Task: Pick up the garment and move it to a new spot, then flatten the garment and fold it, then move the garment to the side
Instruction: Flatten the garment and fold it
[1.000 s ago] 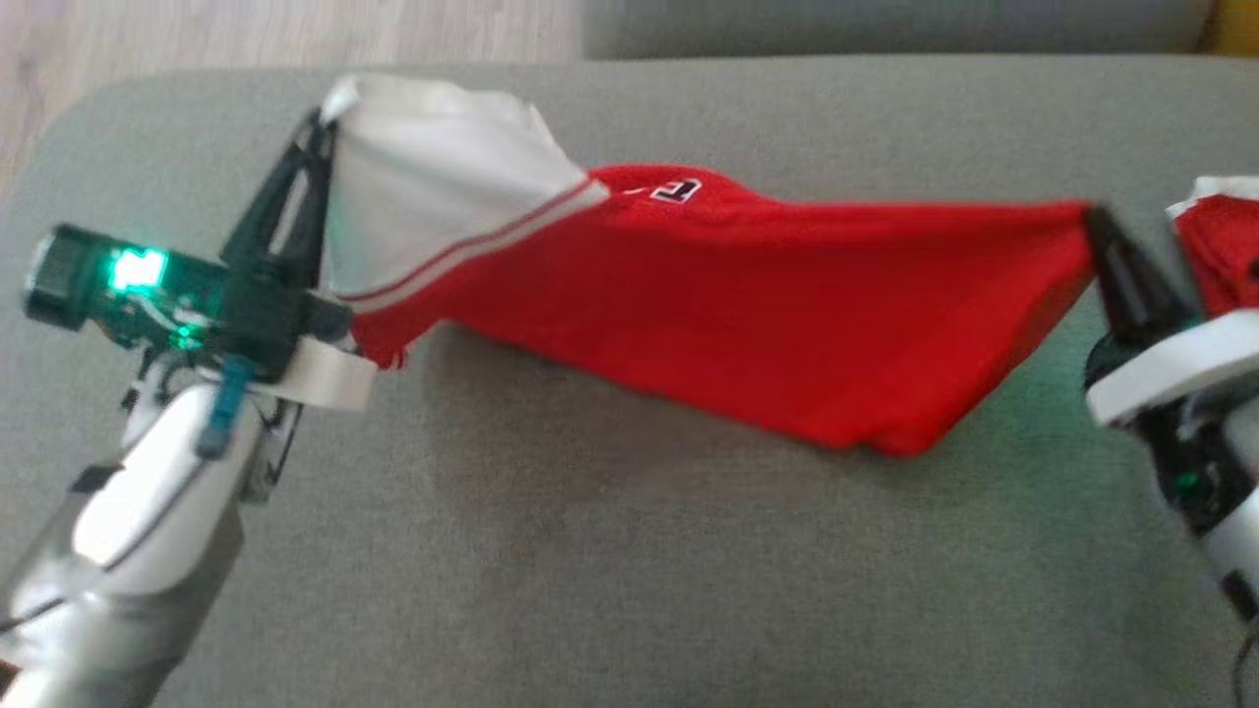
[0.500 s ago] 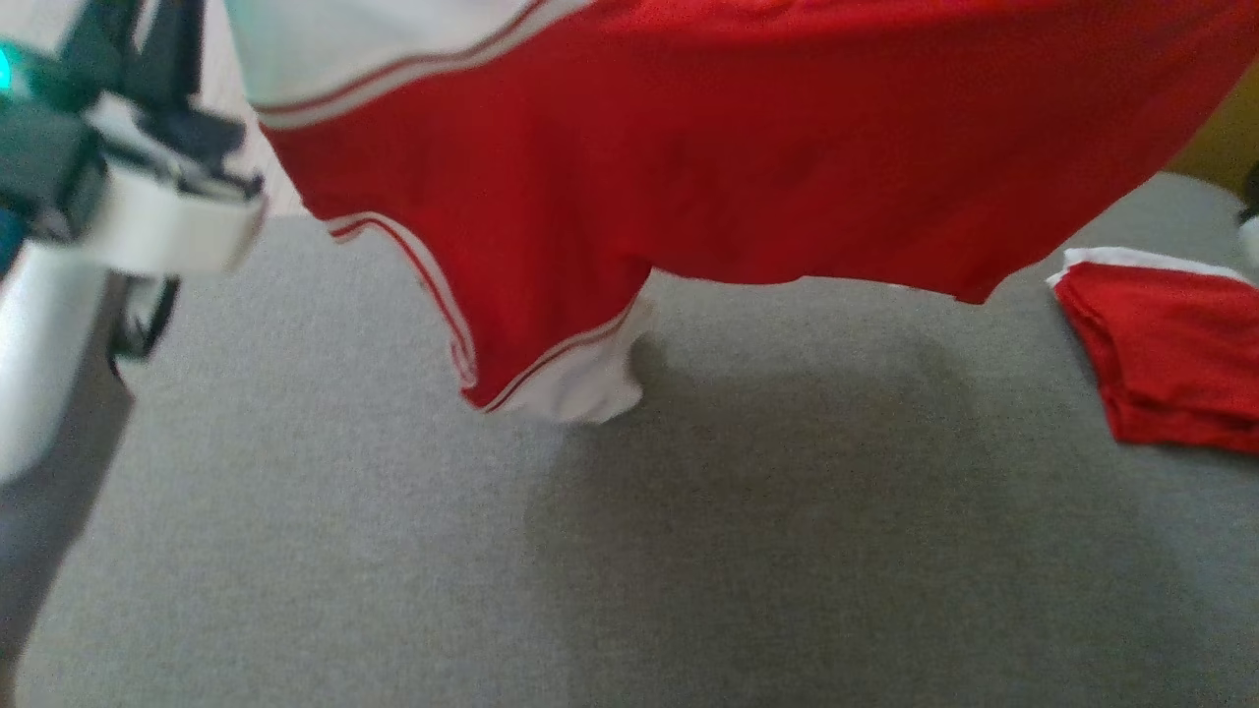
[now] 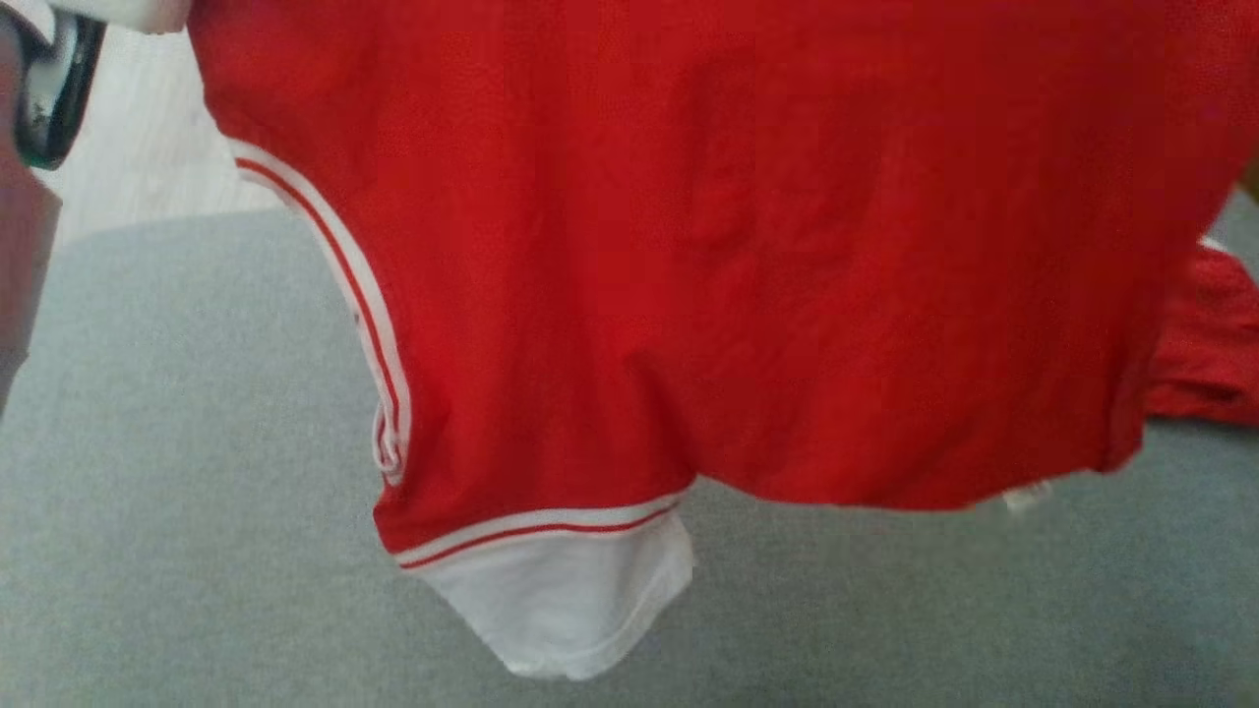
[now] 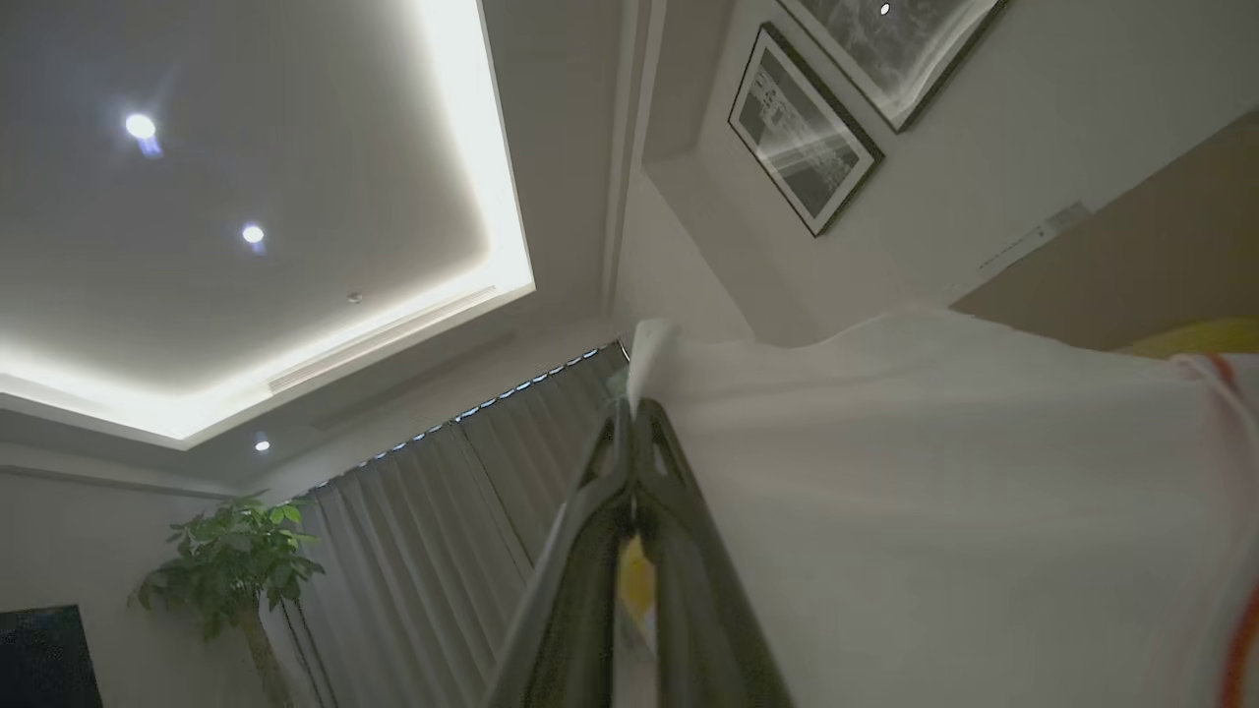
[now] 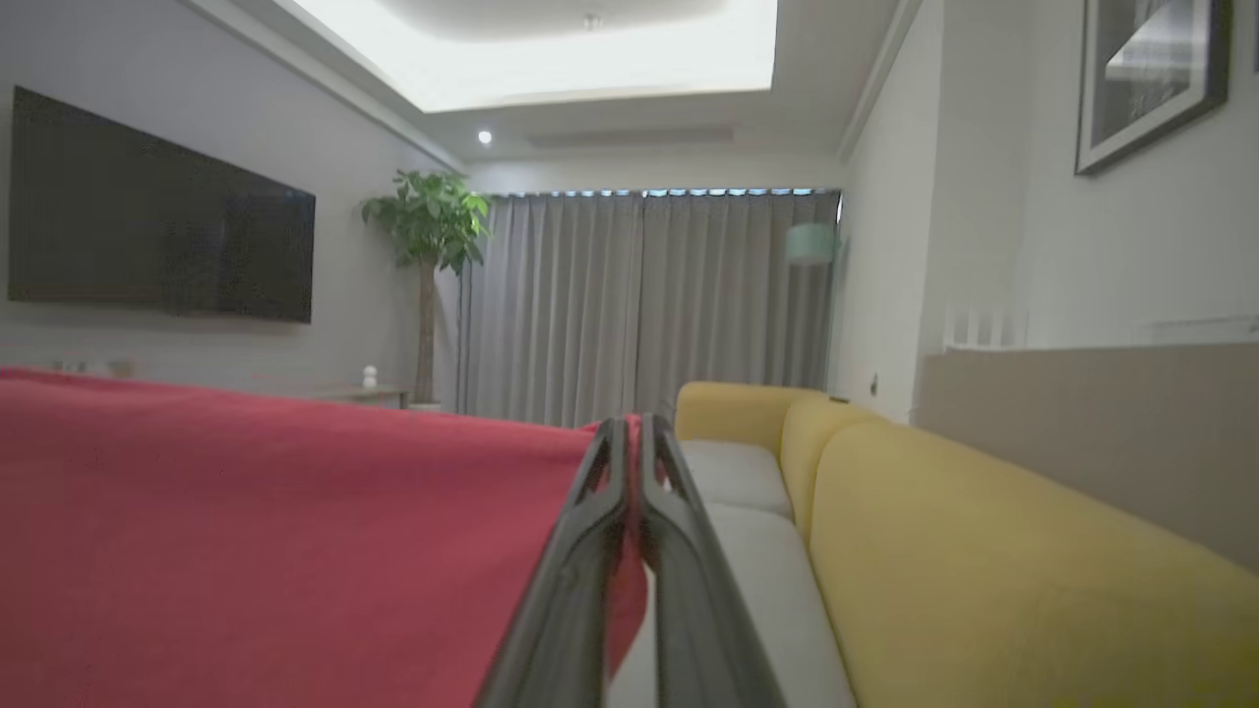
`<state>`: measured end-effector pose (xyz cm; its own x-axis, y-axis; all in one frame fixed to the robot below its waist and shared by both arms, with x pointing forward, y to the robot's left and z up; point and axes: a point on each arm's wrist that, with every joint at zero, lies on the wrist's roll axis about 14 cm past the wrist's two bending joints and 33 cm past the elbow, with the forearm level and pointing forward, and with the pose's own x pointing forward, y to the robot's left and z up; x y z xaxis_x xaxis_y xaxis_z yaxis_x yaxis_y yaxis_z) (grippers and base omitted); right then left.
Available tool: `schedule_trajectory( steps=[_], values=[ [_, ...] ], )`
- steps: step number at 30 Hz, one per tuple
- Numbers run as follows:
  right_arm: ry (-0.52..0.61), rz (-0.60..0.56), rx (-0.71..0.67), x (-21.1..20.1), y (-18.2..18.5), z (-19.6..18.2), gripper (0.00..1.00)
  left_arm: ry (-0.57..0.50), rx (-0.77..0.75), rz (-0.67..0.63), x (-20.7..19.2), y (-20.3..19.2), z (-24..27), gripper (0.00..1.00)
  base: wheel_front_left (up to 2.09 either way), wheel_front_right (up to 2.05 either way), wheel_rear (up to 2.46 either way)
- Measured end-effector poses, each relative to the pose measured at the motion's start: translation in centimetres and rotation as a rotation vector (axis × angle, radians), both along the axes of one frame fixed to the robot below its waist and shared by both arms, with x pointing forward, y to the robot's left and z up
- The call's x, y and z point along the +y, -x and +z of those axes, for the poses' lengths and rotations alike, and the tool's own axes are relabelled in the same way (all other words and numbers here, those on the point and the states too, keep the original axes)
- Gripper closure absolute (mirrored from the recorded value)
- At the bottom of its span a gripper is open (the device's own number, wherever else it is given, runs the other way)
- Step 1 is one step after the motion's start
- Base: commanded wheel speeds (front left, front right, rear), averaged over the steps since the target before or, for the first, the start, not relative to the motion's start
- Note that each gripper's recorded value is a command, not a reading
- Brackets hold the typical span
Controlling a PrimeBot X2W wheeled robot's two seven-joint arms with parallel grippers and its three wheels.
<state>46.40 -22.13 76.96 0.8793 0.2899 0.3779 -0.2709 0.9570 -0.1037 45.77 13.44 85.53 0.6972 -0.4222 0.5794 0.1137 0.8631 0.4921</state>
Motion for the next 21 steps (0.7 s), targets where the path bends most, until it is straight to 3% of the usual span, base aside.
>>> schedule_trajectory(
  steps=[4, 8, 16, 21],
  values=[
    [0.012, 0.005, 0.102, 1.1, -3.4, -2.9, 1.0, -0.011, 0.135, 0.032, 0.6, -4.3, -3.8, 1.0, 0.0, 0.0, 0.0],
    [0.028, 0.011, 0.154, 2.4, -7.0, -5.0, 1.0, 0.015, 0.146, 0.037, 0.9, -7.6, -4.2, 1.0, 0.0, 0.0, 0.0],
    [0.088, -0.017, -0.03, 3.3, -14.0, -2.3, 1.0, 0.018, -0.005, 0.028, -0.2, -11.6, -0.2, 1.0, 0.0, 0.0, 0.0],
    [0.108, -0.017, 0.059, 3.6, -17.3, -7.7, 1.0, 0.032, 0.047, 0.003, -0.1, -13.8, -4.6, 1.0, 0.0, 0.0, 0.0]
  ],
)
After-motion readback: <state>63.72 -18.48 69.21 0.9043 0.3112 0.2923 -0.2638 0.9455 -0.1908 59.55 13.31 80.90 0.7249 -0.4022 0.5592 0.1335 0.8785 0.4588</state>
